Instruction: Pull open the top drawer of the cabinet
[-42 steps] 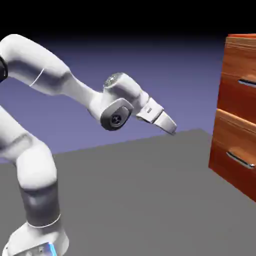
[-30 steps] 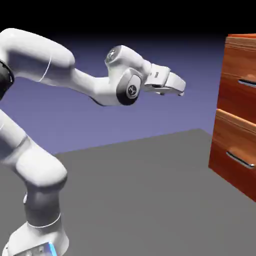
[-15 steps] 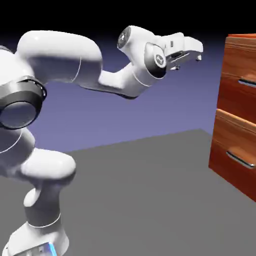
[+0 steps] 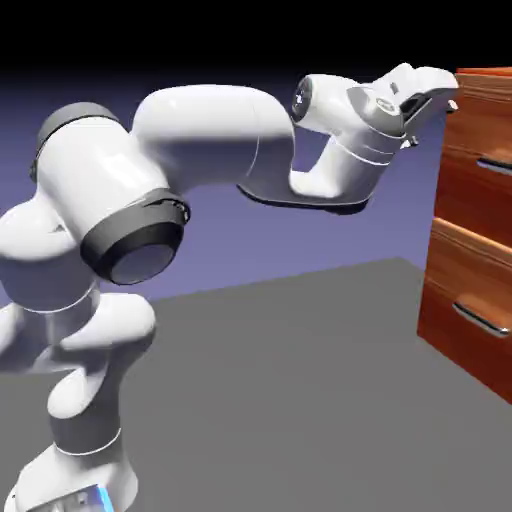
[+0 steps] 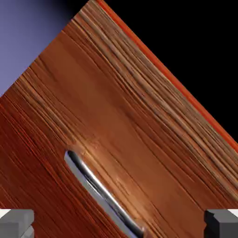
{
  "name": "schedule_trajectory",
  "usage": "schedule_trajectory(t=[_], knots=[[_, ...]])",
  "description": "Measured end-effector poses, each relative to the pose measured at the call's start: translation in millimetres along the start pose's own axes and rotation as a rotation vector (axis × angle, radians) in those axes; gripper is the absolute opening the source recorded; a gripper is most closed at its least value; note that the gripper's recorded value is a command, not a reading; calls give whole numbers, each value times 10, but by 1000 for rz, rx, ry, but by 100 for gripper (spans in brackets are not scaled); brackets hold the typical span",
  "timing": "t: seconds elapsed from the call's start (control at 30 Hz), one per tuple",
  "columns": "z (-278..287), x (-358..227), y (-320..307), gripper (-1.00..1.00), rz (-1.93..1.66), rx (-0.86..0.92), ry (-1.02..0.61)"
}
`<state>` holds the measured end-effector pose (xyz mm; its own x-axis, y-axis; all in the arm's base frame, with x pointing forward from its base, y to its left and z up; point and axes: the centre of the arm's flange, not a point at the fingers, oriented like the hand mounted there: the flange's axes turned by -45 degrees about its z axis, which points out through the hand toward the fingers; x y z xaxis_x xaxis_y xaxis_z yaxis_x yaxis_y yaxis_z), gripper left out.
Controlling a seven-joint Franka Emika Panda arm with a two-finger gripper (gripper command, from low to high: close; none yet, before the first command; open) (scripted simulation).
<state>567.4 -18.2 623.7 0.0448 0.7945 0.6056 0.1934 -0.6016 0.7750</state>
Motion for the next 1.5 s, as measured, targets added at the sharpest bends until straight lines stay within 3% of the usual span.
schedule_trajectory(t=[0.63, 0.97, 1.0, 1.5], knots=[[1453, -466, -611, 0, -642, -199, -20], [1947, -445, -523, 0, -653, -202, -20], [1961, -445, -525, -100, -654, -202, -20], [1131, -484, -687, -100, -654, -202, -19]])
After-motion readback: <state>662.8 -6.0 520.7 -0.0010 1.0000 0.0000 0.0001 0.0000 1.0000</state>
